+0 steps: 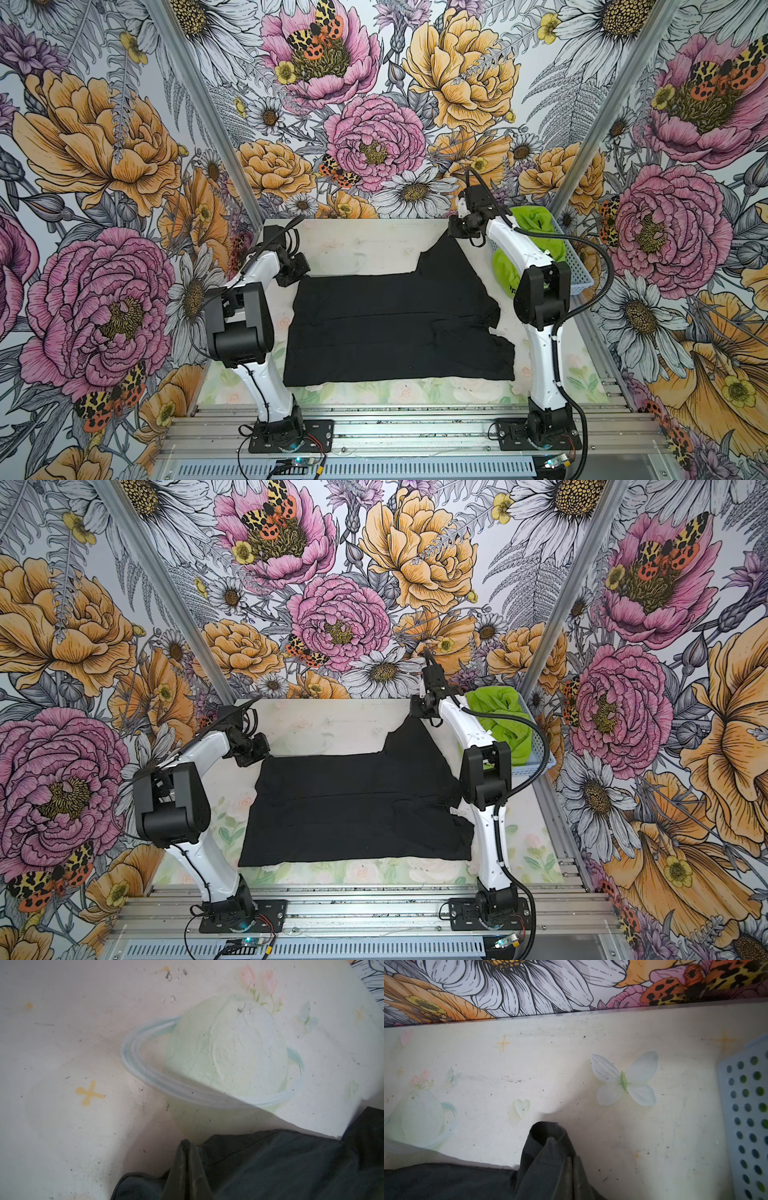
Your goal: Fold and stack the mixed laundry pile
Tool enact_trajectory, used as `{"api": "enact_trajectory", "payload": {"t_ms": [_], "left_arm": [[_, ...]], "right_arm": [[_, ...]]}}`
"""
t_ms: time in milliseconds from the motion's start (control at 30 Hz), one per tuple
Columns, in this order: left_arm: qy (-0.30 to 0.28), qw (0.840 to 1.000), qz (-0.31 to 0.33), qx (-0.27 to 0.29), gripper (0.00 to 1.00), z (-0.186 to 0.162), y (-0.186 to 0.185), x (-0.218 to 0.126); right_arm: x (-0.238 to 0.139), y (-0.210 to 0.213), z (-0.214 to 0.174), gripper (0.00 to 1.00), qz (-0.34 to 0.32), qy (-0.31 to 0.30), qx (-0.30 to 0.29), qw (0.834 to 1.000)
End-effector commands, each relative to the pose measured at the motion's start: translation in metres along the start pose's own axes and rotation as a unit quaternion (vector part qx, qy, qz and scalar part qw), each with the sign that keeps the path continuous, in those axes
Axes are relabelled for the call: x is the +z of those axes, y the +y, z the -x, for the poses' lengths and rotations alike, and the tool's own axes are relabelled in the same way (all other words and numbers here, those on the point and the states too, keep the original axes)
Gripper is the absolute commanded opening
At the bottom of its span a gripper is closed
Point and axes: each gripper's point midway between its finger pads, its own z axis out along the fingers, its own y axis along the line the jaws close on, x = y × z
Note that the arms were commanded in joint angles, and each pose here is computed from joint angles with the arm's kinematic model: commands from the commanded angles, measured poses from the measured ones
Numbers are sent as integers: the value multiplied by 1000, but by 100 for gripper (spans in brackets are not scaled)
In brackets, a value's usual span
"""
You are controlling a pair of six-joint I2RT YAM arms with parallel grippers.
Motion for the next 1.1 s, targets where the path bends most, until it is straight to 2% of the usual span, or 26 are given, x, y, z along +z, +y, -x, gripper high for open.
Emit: {"api": "enact_trajectory", "payload": {"t_ms": [0,33,133,267,533,667,767,933,1067], "left_arm": [[-21,1000,-19,7,0,16,-13,-16],[-38,999,-26,12,0,21,-19,-31],[-42,998,-31,17,0,23,-20,-38],[-29,999,-35,17,0,11,-18,-36],[2,1000,-28,0,0,-26,-1,-31],[-3,999,-33,3,0,-27,-2,-32],[-15,999,-41,8,0,-13,-9,-31],[-39,998,-47,24,0,24,-21,-25],[-36,998,-51,25,0,44,-26,-5]], "right_arm": [[-12,2,6,0,-8,-22,-20,1000],[-14,2,6,0,-8,-24,-21,999],[-22,3,2,0,-7,-26,-23,999],[-31,6,-12,0,3,-19,-26,999],[-58,11,-72,0,26,-3,-4,1000],[-67,10,-87,0,31,-10,8,999],[-61,6,-77,0,25,-19,5,999],[-46,-2,-34,0,9,-53,-4,999],[-29,-12,1,0,0,-76,-1,997]]}}
